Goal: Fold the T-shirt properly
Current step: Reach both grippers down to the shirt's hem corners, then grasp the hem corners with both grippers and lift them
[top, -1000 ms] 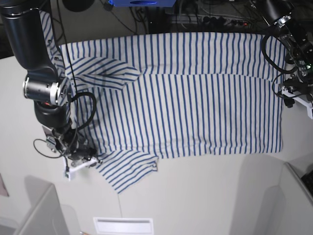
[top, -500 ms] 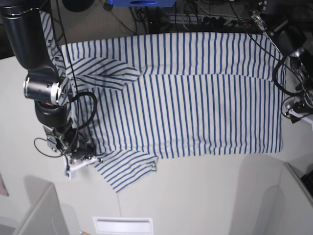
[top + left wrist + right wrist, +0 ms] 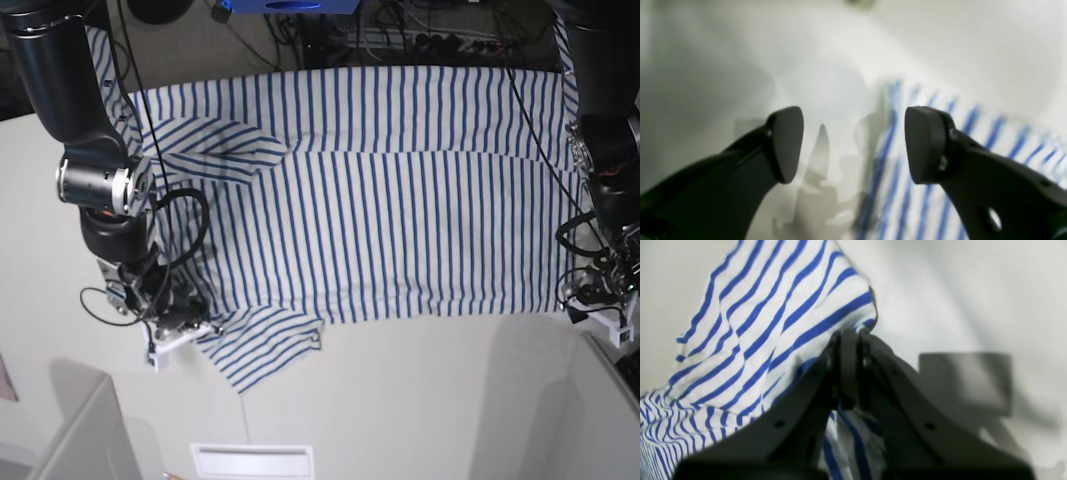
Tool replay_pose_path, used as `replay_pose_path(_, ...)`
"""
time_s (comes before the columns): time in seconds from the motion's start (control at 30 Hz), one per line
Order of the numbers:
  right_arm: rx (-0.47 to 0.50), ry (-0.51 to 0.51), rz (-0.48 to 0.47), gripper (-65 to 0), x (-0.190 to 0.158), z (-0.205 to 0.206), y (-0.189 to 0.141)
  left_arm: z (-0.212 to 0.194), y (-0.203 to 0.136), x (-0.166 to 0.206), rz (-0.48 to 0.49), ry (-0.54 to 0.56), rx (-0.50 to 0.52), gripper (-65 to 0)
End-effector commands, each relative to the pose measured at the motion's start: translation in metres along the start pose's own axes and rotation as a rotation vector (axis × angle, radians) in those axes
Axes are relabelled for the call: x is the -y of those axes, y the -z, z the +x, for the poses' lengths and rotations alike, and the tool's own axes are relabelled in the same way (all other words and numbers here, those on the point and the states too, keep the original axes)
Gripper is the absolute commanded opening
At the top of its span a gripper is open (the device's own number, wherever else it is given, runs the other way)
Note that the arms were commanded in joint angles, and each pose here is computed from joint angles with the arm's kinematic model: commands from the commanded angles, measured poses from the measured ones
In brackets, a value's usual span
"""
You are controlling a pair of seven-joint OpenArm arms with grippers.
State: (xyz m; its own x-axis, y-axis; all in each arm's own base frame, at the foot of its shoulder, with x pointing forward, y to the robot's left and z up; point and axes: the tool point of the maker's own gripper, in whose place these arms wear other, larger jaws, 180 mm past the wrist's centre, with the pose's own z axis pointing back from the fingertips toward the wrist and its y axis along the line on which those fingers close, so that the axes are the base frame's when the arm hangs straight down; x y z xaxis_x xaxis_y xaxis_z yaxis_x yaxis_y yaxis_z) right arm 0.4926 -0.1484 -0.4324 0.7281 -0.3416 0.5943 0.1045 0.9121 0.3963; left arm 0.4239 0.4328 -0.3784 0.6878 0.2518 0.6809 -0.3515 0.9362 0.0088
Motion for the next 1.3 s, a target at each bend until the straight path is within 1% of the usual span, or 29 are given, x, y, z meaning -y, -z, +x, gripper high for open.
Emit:
replay_pose_path(0.0, 0.078, -0.012, 0.02, -65.0, -0.009, 0.037, -0.006, 0.024, -0.005, -0.007, 0.004, -0.021, 0.057, -19.1)
replay_pose_path(0.2, 0.078, -0.012, 0.02, -65.0, -0.009, 0.037, -0.006, 0.021, 0.003, 0.002, -0.008, -0.05, 0.075, -19.1)
replay_pose_path(0.3, 0.078, -0.012, 0.02, -65.0, -0.009, 0.037, -0.006, 0.018, 0.009, 0.022, -0.039, -0.047, 0.084, -19.1)
replay_pose_path(0.37, 0.078, -0.012, 0.02, -65.0, -0.009, 0.037, -0.006, 0.015, 0.01, 0.025, -0.044, -0.046, 0.083, -19.1)
replay_pose_path(0.43, 0.077, -0.011, 0.019, -65.0, -0.009, 0.036, -0.005, 0.013, 0.013, 0.038, -0.063, -0.045, 0.091, -19.1)
replay_pose_path(0.5, 0.078, -0.011, 0.017, -65.0, -0.007, 0.037, -0.006, -0.003, 0.018, 0.047, -0.076, -0.052, 0.066, -19.7)
replay_pose_path(0.57, 0.078, -0.011, 0.013, -65.0, -0.005, 0.037, -0.006, -0.01, 0.021, 0.045, -0.066, -0.07, 0.07, -20.2)
replay_pose_path(0.63, 0.078, -0.012, 0.012, -65.0, -0.004, 0.037, -0.007, -0.017, 0.022, 0.034, -0.015, -0.094, 0.068, -20.2)
replay_pose_path(0.7, 0.078, -0.012, 0.012, -65.0, -0.004, 0.037, -0.007, -0.017, 0.022, 0.029, 0.009, -0.103, 0.073, -19.7)
replay_pose_path(0.83, 0.076, -0.012, 0.011, -65.0, -0.003, 0.036, -0.006, -0.017, 0.022, 0.029, 0.01, -0.098, 0.073, -19.3)
replay_pose_path(1.0, 0.076, -0.012, 0.012, -65.0, -0.004, 0.036, -0.006, -0.011, 0.021, 0.029, 0.012, -0.107, 0.084, -19.1)
replay_pose_path(1.07, 0.076, -0.012, 0.012, -65.0, -0.004, 0.036, -0.006, -0.004, 0.018, 0.016, 0.032, -0.093, 0.096, -19.1)
replay_pose_path(1.13, 0.076, -0.012, 0.011, -65.0, -0.003, 0.036, -0.006, 0.011, 0.013, 0.011, 0.037, -0.092, 0.132, -19.1)
replay_pose_path(1.2, 0.076, -0.012, 0.011, -65.0, -0.003, 0.036, -0.006, 0.016, 0.012, 0.011, 0.038, -0.083, 0.144, -19.1)
replay_pose_path(1.27, 0.075, -0.013, 0.012, -65.0, -0.004, 0.036, -0.006, 0.019, 0.009, 0.001, 0.054, -0.078, 0.149, -19.1)
